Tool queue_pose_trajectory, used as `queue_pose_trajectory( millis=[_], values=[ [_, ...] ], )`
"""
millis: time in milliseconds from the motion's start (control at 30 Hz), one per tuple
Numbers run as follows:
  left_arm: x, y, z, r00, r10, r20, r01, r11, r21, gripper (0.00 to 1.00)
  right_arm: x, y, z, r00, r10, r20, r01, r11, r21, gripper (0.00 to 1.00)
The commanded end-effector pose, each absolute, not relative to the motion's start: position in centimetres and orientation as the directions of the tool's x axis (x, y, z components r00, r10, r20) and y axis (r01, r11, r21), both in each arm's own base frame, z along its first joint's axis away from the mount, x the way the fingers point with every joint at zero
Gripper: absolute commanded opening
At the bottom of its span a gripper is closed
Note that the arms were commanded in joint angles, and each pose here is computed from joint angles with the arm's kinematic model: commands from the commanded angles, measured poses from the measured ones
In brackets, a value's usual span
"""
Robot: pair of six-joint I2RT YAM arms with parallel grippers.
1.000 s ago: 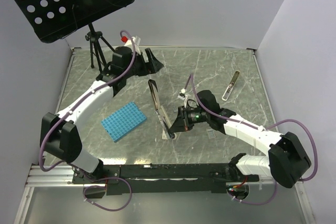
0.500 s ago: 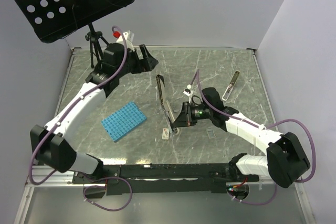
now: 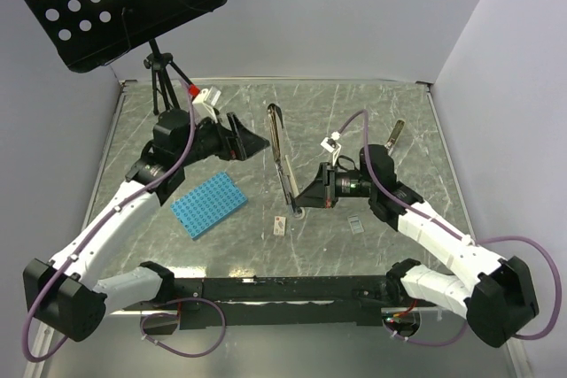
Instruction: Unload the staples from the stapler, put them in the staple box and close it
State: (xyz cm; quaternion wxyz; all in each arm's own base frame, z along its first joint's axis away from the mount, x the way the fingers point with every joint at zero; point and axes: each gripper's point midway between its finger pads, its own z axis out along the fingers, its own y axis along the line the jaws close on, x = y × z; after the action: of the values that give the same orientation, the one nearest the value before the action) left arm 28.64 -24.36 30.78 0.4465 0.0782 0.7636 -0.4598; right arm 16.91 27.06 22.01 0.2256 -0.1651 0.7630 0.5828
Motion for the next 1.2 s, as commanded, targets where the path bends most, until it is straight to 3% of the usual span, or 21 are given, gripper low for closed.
queue_pose_trajectory(
  millis=[0,767,900,1000,1100,1167],
  values=[
    [26.4,-26.1,34.0,-0.585,-0.317,-0.747,0.643,0.379,-0.665,0.95,16.0,27.6,29.8,-0.713,0.052,-0.699,-0.696,0.067,0.715,0.0],
    [24.2,-29.2,33.5,-0.617,-0.426,-0.662,0.697,0.094,-0.711,0.91,14.6,28.1,29.4,-0.723,0.005,-0.691,-0.69,-0.059,0.722,0.0],
    [24.2,-29.3,33.4,-0.625,-0.432,-0.65,0.694,0.073,-0.716,0.75,14.6,28.2,29.4,-0.732,-0.001,-0.681,-0.679,-0.071,0.731,0.0],
    [23.9,-29.2,33.9,-0.63,-0.449,-0.634,0.695,0.041,-0.718,0.58,14.8,28.4,28.9,-0.746,-0.007,-0.666,-0.665,-0.067,0.744,0.0],
    [23.8,-29.1,34.0,-0.638,-0.46,-0.618,0.688,0.02,-0.725,0.32,14.9,28.4,28.5,-0.754,-0.01,-0.657,-0.655,-0.064,0.753,0.01],
    [23.8,-29.1,34.0,-0.64,-0.461,-0.614,0.686,0.016,-0.727,0.18,15.1,28.5,28.3,-0.758,-0.01,-0.652,-0.65,-0.051,0.758,0.12]
  ],
)
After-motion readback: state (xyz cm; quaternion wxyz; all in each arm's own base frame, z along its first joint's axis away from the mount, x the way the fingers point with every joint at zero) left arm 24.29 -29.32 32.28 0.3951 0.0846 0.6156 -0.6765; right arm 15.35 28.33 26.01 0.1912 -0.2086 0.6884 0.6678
